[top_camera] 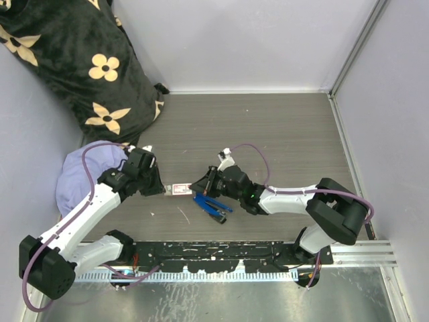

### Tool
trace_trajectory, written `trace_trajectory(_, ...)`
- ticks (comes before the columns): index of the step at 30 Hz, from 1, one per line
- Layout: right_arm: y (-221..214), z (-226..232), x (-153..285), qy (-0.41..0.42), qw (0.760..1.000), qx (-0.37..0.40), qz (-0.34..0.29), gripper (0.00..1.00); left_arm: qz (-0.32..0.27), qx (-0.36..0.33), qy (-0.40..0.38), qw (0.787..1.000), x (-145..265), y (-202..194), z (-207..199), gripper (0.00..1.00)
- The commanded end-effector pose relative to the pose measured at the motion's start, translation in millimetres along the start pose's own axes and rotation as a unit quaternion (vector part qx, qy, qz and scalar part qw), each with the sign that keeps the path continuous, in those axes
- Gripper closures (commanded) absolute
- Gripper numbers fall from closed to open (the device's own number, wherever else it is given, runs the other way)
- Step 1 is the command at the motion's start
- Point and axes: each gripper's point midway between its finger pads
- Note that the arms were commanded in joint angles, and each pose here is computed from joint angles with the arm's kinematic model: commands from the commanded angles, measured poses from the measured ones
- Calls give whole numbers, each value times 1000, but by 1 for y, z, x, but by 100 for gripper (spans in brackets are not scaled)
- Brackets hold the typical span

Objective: Load the staples into the stapler
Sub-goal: Open the staple box at the center of the board.

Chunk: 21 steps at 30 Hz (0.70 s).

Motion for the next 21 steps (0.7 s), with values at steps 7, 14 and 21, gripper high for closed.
trace_trajectory(7,14,7,-22,23,1000,20,0,100,-42,-2,10,999,-17,21,3,100)
trace_trajectory(14,17,0,-40,23,999,23,7,100,-46,-3,40,998,-33,22,16,100)
trace_trajectory(21,20,-15,-48,14,1000,20,14,100,-45,0,67,997,-45,23,30,100)
Point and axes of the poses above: each gripper's point midway between its finger pads, its own x axis back along the fingers, its own z axis along the line the jaws close on, y = z × x
